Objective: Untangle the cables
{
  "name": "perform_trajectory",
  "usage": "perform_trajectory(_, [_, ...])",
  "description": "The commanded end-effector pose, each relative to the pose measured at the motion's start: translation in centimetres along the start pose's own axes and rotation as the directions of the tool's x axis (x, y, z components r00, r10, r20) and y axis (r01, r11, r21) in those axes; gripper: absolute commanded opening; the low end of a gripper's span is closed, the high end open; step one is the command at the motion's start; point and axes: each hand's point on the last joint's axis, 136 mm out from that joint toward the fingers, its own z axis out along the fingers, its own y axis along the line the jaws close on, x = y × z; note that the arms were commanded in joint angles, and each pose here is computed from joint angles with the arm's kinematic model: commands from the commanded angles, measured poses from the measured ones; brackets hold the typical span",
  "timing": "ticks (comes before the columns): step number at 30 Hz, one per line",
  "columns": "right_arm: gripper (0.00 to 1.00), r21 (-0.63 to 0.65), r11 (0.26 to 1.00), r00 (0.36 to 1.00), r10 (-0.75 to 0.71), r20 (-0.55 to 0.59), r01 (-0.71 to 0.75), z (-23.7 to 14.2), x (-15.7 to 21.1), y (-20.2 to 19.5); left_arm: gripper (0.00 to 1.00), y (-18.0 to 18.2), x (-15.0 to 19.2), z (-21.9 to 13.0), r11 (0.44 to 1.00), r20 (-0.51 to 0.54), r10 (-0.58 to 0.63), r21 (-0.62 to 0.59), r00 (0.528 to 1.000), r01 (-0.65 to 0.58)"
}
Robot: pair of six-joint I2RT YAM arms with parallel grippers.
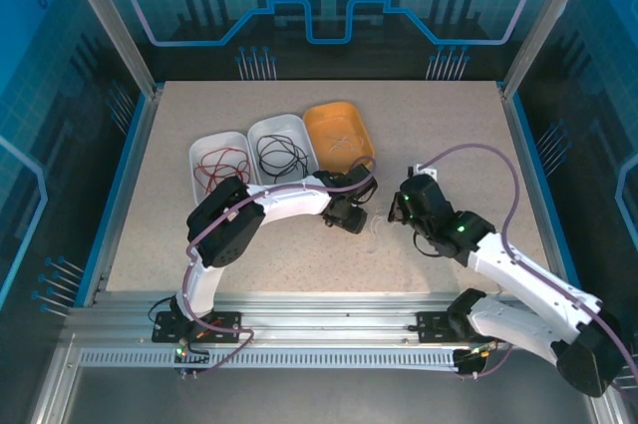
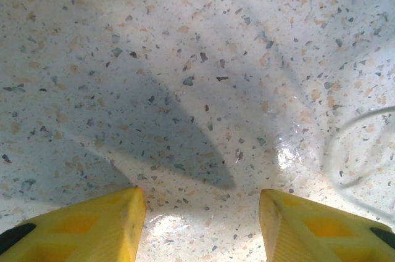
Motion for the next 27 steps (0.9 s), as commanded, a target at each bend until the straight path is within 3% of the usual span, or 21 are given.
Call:
perform_trajectory(1, [0.00,0.049,0.996,0.997,-0.074,0.015,0.073,-2.3,-1.7,-1.0,0.53,1.4,2.7,1.5,0.999,-0.093,0.002,-0.051,0.996,-0.006])
perform_trajectory(10, [0.00,-0.039,0.988,0.986,-0.143,0.088,0.147,-6.4,-6.3,1.5,0.52,1.4,2.2,0.8,0.999,-0.057,-0.037,-0.002,0.998,0.037])
perform_trajectory(17, [0.00,-0.078,0.986,0.985,-0.138,0.100,0.146,-7.3,-7.7,2.9,0.67,-0.4,-0.7,-4.6,0.985,0.203,-0.049,0.172,0.978,0.014])
perform_trajectory(22, [0.00,-0.138,0.979,0.985,-0.133,0.106,0.147,-7.6,-8.3,4.3,0.71,-0.2,-1.5,-8.1,0.976,0.405,-0.002,0.201,0.914,-0.087])
perform_trajectory(27, [0.00,-0.184,0.971,0.983,-0.133,0.124,0.154,-8.1,-9.0,5.3,0.71,-1.3,-0.9,-11.3,0.928,0.600,0.069,0.255,0.797,-0.273])
